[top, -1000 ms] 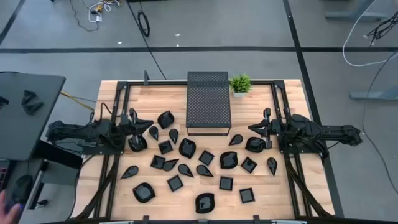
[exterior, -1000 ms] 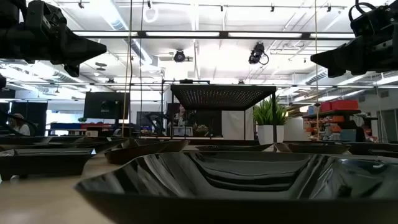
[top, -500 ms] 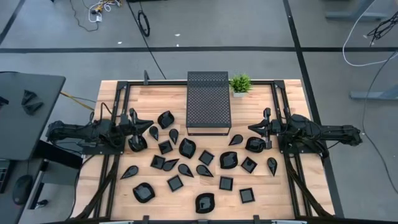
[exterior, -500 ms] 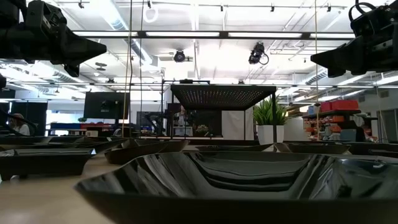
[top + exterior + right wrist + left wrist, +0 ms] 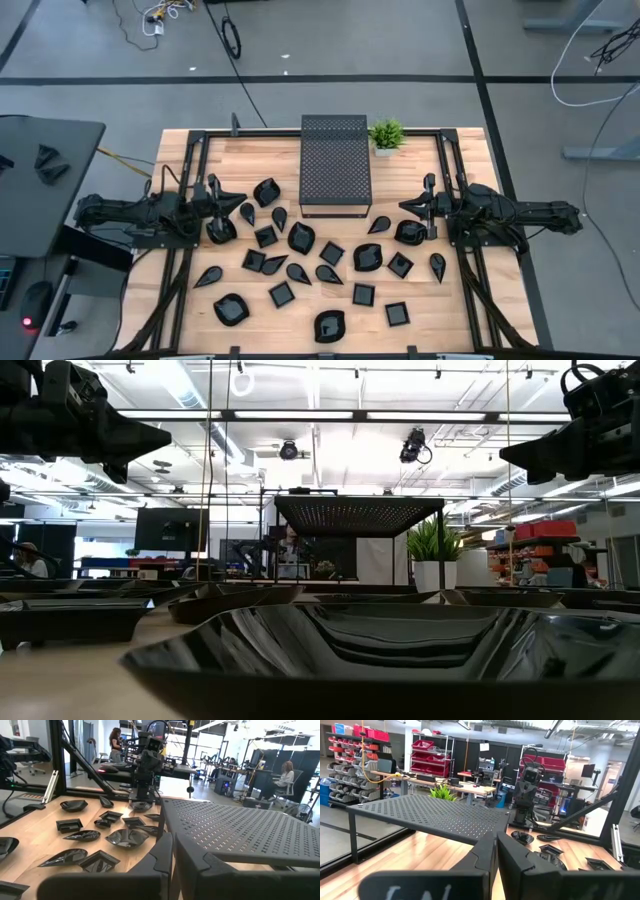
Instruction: Pick & Place Mini shaped plates
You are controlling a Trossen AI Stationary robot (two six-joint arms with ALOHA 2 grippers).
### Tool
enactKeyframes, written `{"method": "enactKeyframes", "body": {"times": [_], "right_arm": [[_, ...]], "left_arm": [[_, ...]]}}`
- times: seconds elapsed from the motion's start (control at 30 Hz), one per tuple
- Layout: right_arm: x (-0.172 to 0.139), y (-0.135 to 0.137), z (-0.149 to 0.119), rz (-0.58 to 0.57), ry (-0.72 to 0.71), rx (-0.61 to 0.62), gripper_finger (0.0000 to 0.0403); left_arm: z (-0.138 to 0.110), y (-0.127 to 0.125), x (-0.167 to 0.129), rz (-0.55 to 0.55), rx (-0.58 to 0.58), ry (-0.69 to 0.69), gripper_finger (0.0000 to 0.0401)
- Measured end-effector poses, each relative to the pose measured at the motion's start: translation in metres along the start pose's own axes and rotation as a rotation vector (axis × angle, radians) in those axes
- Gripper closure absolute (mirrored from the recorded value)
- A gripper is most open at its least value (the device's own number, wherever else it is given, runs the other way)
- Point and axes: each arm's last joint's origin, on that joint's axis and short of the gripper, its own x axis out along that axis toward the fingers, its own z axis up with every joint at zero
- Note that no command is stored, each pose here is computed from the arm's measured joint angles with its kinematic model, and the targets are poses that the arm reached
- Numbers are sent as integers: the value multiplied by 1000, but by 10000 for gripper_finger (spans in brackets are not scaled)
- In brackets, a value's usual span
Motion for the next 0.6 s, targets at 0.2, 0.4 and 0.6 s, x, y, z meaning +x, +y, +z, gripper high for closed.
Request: {"method": "enactKeyframes", "body": {"times": [0.2, 0.4, 0.6], "right_arm": [[0, 0, 0, 0, 0, 0, 380], [0, 0, 0, 0, 0, 0, 380], [0, 0, 0, 0, 0, 0, 380]], "left_arm": [[3, 2, 0, 78, -15, -40, 376], [3, 2, 1, 110, -44, -44, 376], [-1, 6, 6, 302, -25, -13, 376]]}}
